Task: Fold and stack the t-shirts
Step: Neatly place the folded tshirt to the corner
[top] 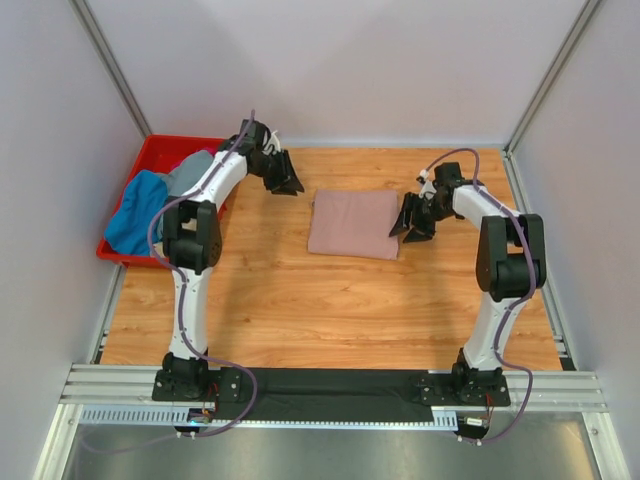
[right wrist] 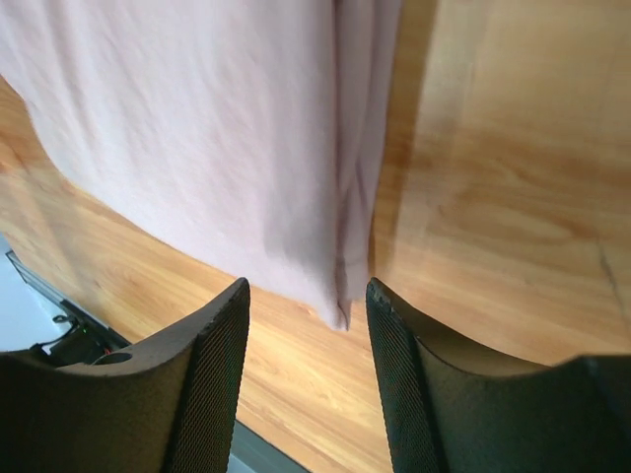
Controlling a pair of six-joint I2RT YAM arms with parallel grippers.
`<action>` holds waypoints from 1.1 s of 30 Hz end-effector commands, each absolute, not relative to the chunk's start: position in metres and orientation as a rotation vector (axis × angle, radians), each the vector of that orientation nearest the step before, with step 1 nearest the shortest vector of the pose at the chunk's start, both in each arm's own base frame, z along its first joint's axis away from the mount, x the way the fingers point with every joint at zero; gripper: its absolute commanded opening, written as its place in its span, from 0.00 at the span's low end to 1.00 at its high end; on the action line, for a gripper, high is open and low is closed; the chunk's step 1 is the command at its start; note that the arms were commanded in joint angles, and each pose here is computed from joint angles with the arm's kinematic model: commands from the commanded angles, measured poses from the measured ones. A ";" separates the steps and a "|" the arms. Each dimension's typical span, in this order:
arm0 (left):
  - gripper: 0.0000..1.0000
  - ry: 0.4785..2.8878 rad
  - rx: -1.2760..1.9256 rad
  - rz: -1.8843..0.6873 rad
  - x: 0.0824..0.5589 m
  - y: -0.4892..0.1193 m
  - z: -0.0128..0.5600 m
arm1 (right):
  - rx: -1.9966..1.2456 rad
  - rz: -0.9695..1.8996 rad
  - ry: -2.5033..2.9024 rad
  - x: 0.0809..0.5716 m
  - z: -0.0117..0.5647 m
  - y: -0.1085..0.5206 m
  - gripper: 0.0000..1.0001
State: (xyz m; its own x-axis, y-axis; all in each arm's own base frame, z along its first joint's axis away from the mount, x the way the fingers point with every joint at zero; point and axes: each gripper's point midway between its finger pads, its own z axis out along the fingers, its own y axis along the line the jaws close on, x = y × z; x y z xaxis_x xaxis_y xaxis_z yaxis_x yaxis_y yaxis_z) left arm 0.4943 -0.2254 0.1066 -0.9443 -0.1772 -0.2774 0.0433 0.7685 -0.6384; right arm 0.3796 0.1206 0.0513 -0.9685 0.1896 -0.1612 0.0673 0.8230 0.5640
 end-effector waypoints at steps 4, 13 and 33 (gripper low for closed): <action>0.39 2.587 -0.050 -1.168 0.502 -0.262 0.092 | 0.174 0.855 2.745 0.422 0.063 0.123 0.52; 0.40 2.538 -0.032 -1.197 0.517 -0.290 0.076 | 0.163 0.847 2.751 0.436 0.057 0.122 0.47; 0.16 2.477 -0.246 -1.157 0.554 -0.274 0.071 | 0.268 0.893 2.672 0.443 0.041 0.112 0.01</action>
State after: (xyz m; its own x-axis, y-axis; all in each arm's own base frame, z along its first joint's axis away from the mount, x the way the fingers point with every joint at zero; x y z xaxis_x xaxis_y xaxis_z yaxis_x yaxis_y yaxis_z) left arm 0.5288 -0.2835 0.0480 -0.9401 -0.2630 -0.2169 -0.0159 0.6695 -0.7426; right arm 0.4282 0.1159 0.0277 -0.9539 0.2400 -0.1803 0.0892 0.8002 0.5930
